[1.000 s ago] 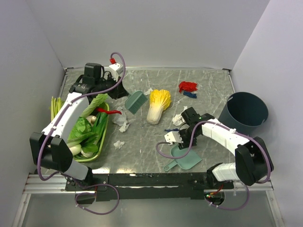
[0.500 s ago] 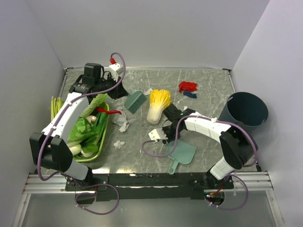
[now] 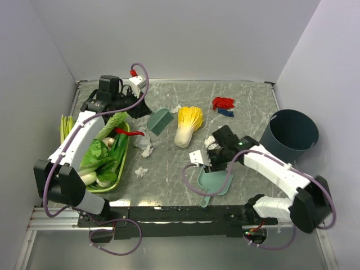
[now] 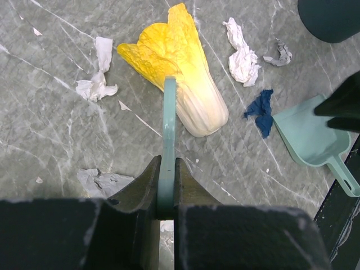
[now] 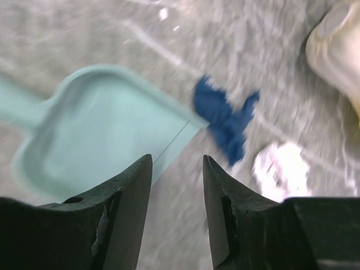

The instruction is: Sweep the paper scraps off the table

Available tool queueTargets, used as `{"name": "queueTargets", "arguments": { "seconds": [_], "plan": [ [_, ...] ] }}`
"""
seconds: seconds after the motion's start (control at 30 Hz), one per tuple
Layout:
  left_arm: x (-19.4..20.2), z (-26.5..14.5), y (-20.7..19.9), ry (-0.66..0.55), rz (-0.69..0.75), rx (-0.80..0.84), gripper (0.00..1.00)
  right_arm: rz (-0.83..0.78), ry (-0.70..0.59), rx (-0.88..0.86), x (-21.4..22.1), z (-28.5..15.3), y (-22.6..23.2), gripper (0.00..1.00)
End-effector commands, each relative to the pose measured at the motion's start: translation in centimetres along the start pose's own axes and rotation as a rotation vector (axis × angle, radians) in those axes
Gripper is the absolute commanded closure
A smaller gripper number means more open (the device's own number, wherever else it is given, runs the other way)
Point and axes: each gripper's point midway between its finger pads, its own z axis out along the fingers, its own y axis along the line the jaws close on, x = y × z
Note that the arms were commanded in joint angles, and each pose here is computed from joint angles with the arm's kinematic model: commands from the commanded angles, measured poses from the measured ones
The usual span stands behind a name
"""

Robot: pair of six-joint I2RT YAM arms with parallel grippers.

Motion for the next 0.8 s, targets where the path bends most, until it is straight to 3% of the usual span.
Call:
{"name": "queueTargets", "arguments": {
  "seconds": [0.0, 0.1, 0.17, 0.27, 0.53, 0.77],
  "plan": [
    [-1.0, -0.7, -0.3, -0.040, 0.037, 0.007, 0.99, 0.106, 0.020, -0.086, 1.2, -2.6, 4.1, 0.51],
    [-0.8, -0.4, -0.2, -0.035, 0.037, 0.014, 0.99, 0.125, 0.019, -0.139, 1.8, -4.3, 6.0, 0.47],
    [-0.9, -0.3, -0.3, -0.036, 0.037, 0.022, 0.99, 0.045, 0.045, -0.204, 2.8, -4.8, 8.4, 0.38],
    [-1.0, 0.1, -0.1, -0.034, 0.035, 0.032, 0.99, -0.048, 0.086, -0.237, 4.7, -4.3, 10.9, 0.34],
    [-0.8, 0.4, 0.2, -0.032, 0.040, 0.029, 0.99, -0.135, 0.066, -0.292, 5.6, -2.7, 12.1, 0.34],
    [-0.7, 0.0, 0.0, -0.028, 0.038, 0.025, 0.99, -0.173, 0.113, -0.292, 6.6, -1.3, 9.7, 0.40]
  ]
}}
